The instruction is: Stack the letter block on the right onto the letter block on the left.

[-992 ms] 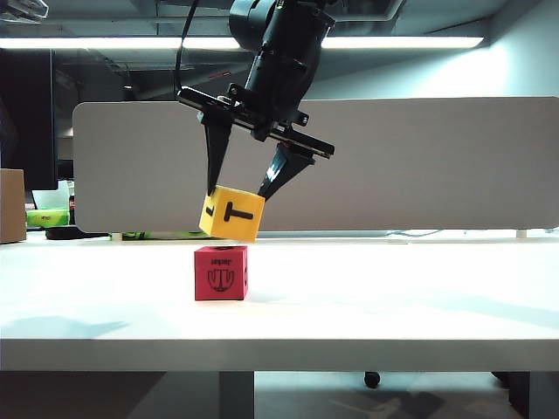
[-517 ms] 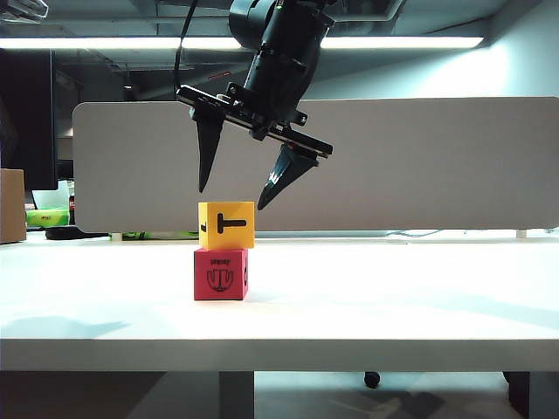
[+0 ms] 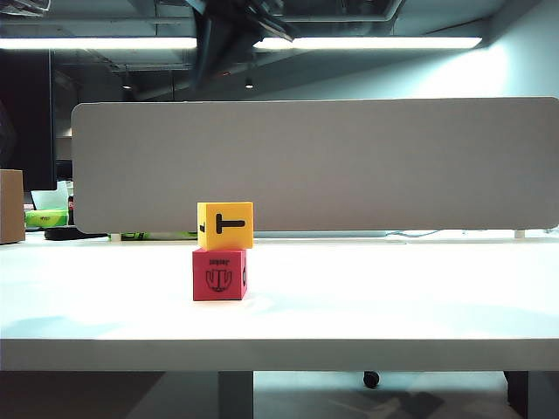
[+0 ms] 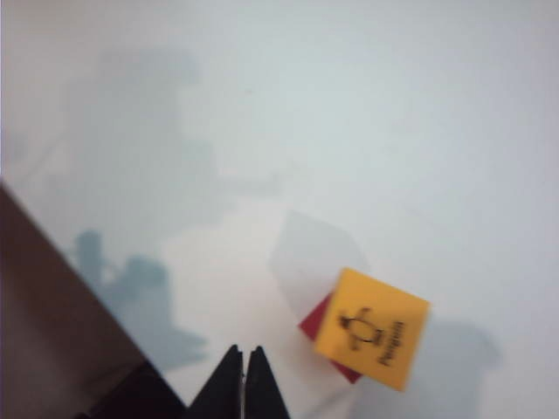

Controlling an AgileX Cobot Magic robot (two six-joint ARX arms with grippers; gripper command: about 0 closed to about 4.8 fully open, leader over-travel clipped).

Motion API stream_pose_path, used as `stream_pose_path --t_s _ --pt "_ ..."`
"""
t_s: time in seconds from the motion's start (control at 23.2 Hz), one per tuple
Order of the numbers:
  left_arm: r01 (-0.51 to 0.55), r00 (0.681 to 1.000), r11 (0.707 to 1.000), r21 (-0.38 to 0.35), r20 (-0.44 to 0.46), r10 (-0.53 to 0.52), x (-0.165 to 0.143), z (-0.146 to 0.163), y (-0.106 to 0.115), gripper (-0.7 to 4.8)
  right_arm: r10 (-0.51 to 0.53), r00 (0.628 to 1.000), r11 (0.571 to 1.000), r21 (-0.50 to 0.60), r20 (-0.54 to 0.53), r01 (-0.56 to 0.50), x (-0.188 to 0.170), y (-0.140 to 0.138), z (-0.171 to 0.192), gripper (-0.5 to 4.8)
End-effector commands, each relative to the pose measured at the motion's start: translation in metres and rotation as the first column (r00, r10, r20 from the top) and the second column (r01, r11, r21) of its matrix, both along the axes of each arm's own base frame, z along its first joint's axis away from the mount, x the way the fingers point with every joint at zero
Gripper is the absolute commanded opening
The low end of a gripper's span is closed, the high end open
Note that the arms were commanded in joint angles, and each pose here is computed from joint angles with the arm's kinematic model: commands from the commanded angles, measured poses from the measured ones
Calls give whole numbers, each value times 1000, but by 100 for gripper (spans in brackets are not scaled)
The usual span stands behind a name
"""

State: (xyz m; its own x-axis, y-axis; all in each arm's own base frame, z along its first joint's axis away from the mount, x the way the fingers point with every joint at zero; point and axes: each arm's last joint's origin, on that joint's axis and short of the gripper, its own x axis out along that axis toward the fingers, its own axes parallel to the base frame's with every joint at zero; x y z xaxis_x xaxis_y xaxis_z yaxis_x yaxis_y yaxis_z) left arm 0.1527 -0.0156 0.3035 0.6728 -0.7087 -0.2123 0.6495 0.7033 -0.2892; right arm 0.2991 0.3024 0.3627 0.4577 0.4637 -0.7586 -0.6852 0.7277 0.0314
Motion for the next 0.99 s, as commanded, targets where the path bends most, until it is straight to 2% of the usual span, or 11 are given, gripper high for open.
stream_pose_path --t_s 0.04,0.22,0.3,0.43,0.6,0.86,0.95,0.99 --pt "-27 999 1000 10 44 26 1 4 0 27 90 988 996 14 124 -93 -22 8 18 -9" --pt "-102 993 994 32 68 100 3 6 2 26 125 960 978 132 249 -162 -51 13 33 -9" --pt "-106 991 994 37 87 102 2 7 2 26 117 942 965 187 315 -183 -66 8 36 -9" --pt "-114 986 992 55 130 106 0 10 3 26 84 920 953 238 383 -187 -84 -6 30 -9" --pt "-129 975 988 86 194 110 -7 12 3 26 22 891 936 303 454 -177 -109 -43 2 -9" --pt "-314 915 946 82 292 278 -21 5 6 26 -133 826 903 410 548 -127 -137 -86 -22 -9" --pt "-375 889 924 74 311 336 -27 -1 8 26 -168 809 893 435 564 -118 -144 -95 -26 -9" --pt "-427 865 902 71 322 384 -32 -6 9 26 -188 797 882 455 574 -120 -150 -105 -26 -9"
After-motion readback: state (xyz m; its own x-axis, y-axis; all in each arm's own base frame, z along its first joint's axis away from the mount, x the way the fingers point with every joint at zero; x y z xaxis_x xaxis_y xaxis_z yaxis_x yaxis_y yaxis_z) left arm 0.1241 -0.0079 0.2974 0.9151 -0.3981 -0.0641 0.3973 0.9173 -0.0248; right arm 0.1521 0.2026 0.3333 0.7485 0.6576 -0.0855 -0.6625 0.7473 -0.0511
